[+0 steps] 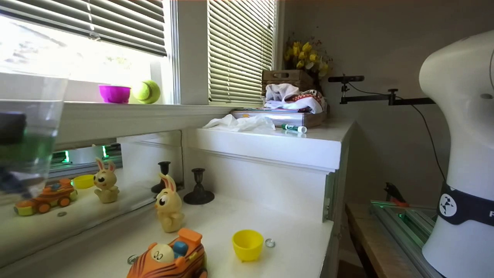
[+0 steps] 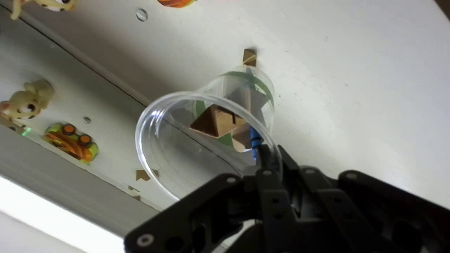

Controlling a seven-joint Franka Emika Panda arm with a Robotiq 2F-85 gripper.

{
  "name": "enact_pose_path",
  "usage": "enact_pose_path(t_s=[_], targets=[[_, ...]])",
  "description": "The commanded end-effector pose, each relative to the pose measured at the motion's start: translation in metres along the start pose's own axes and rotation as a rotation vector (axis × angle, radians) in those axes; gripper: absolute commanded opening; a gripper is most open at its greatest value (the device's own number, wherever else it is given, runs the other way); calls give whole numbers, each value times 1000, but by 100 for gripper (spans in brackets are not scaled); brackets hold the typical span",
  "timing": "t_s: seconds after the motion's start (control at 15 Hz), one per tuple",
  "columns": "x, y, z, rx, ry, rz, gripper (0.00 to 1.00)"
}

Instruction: Move the clear cup to the top of the counter on the right.

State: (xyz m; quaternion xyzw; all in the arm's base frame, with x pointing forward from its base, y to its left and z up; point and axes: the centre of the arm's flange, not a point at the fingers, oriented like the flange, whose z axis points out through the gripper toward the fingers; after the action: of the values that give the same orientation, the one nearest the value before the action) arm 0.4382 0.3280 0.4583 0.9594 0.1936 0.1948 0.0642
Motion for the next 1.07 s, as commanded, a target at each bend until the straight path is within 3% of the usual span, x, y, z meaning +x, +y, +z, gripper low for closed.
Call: enact_pose_path(t_s=[0.0, 0.6, 0.93, 1.0], targets=[[-30, 10, -39, -90, 33, 114, 1], [-87, 75, -82, -174, 130, 436, 1], [-139, 119, -77, -235, 109, 636, 1], [-105, 106, -70, -225, 93, 561, 6]])
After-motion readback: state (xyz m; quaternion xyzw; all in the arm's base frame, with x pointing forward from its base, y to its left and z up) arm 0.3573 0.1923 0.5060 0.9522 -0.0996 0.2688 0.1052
